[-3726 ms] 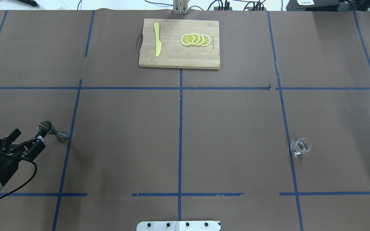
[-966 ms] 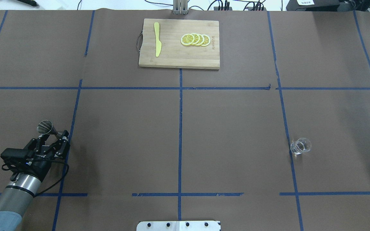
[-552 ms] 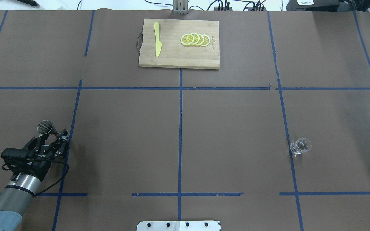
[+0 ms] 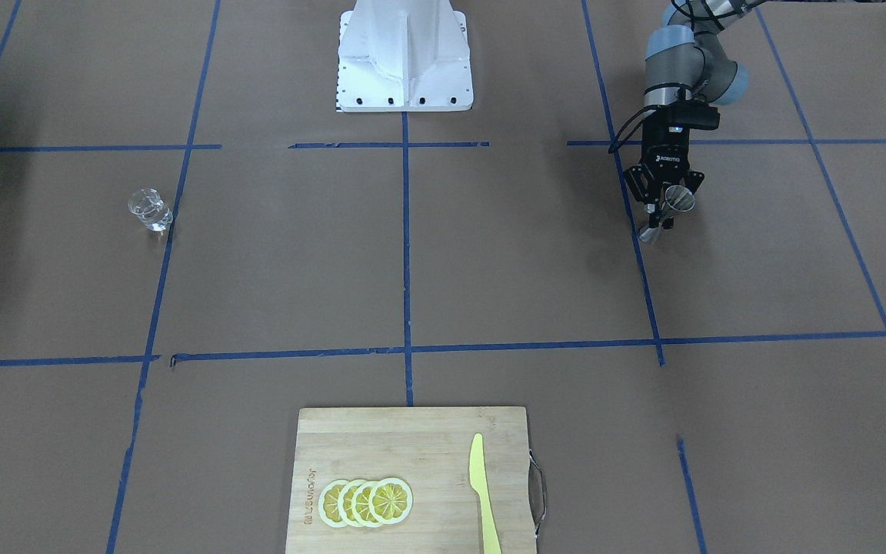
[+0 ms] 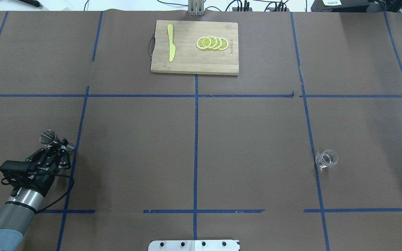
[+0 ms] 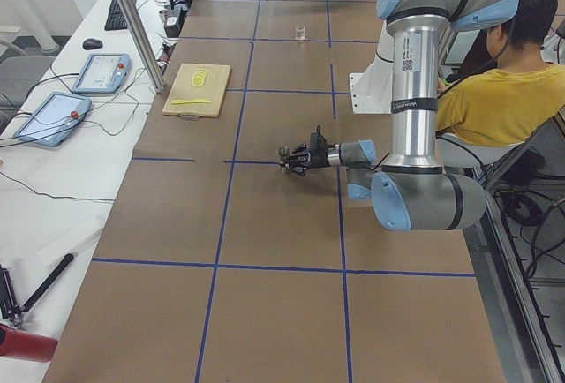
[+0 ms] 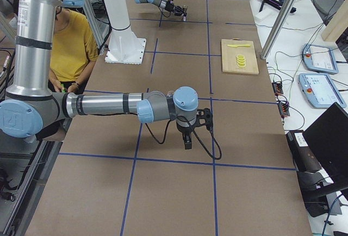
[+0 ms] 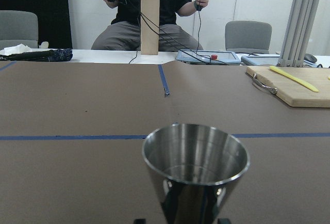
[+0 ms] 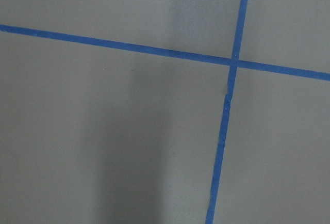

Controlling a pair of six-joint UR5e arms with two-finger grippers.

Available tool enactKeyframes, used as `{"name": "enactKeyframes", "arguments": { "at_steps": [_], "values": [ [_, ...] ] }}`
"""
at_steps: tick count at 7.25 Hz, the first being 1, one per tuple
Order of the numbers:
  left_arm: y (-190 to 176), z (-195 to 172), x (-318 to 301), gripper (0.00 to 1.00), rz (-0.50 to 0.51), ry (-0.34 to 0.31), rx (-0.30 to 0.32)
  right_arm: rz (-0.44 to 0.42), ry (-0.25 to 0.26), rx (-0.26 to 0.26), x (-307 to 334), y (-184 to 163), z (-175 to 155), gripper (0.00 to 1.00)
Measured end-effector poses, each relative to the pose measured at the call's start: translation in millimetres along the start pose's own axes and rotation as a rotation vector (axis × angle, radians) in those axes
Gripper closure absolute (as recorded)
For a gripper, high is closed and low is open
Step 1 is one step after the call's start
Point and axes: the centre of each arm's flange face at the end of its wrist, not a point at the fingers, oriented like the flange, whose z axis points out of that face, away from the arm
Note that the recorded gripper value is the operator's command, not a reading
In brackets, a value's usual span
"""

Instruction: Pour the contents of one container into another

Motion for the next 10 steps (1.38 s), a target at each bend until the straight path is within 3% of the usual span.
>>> {"name": "enactKeyframes", "arguments": {
  "at_steps": [3,5,8,10],
  "values": [
    [-13.5,3.2,7.4,1.00,-0.006,-0.003,0.042,0.001,0.000,-0.001,0.2,0.6,0.2,0.00],
    [-39.1,4.8,18.6,1.00,0.113,0.009,0.074,0.001,0.000,-0.001,0.3,0.5,0.3,0.00],
    [-61.4,4.3,78.7,1.00,0.079,0.166,0.046,-0.034,-0.018,0.031,-4.1,-1.3,-2.4,0.00],
    [-71.7,9.6,140.8,1.00,0.239,0.284,0.041,-0.084,-0.055,0.067,-11.0,-1.1,-2.9,0.00]
  ]
}}
